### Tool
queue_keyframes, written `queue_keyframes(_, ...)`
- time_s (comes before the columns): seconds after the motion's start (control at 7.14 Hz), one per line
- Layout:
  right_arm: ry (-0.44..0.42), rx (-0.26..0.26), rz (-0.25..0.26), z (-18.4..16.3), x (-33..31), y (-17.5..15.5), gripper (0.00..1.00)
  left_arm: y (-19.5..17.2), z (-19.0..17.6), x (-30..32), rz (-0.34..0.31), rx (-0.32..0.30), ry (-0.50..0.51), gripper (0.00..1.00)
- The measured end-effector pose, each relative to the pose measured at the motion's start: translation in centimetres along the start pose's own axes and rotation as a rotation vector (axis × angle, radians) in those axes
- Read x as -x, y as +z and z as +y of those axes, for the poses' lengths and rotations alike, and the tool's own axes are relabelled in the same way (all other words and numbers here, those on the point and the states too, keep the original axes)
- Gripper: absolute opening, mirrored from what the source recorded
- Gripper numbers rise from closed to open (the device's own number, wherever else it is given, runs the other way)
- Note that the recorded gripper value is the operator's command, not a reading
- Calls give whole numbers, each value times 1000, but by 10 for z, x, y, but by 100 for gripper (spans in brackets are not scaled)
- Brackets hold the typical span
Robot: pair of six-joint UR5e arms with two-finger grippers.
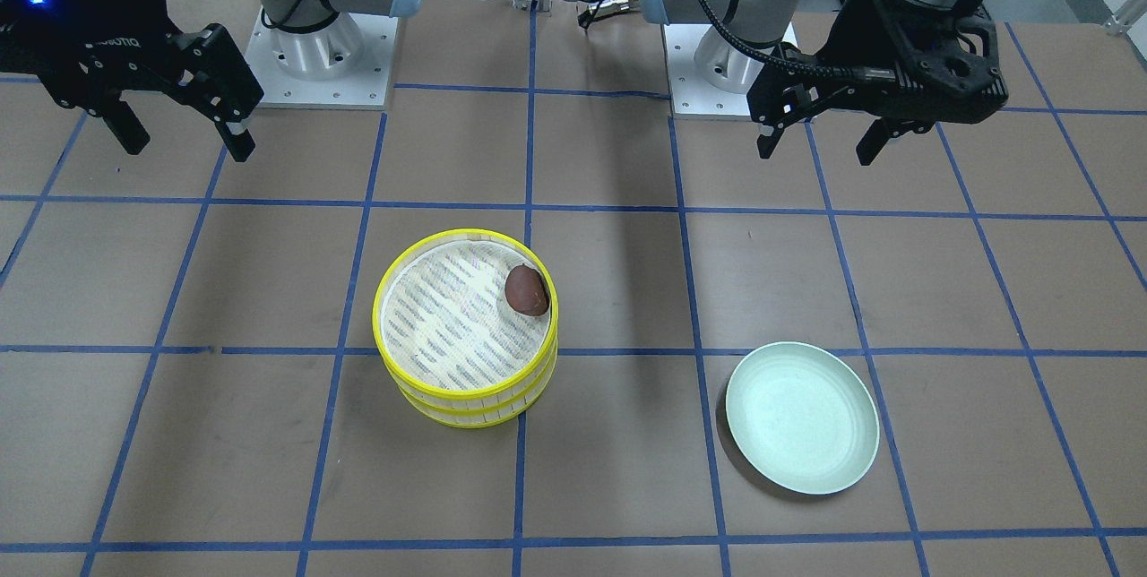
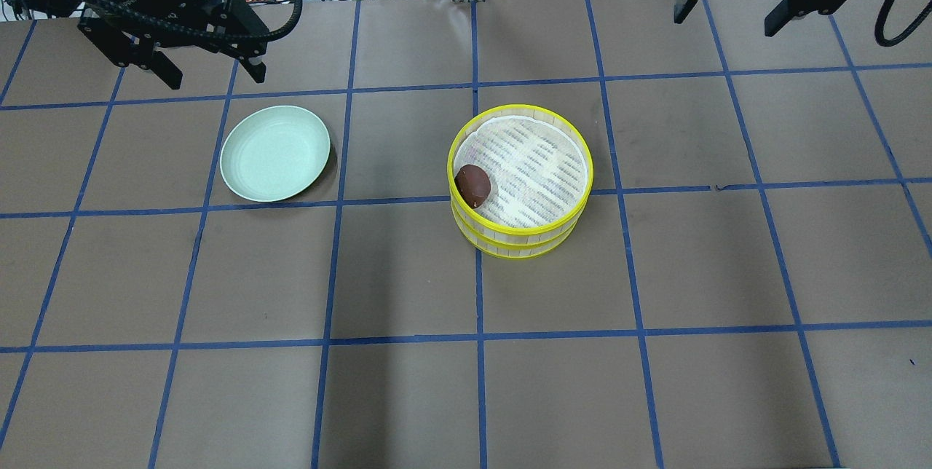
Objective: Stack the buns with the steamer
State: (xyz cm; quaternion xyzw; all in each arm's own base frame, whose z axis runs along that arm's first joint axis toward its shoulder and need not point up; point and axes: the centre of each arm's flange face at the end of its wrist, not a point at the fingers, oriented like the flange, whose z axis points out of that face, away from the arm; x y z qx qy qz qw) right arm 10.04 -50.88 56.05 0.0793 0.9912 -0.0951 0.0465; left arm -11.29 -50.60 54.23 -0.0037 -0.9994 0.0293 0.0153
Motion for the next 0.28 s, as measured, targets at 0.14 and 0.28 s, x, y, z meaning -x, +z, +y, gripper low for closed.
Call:
queue_keyframes(0.14,0,0,-4,0,0,0,100,0,0,0,-18,-2,3,98)
queue_keyframes(0.28,0,0,-7,0,1,0,100,1,0,0,-25,-3,5,99)
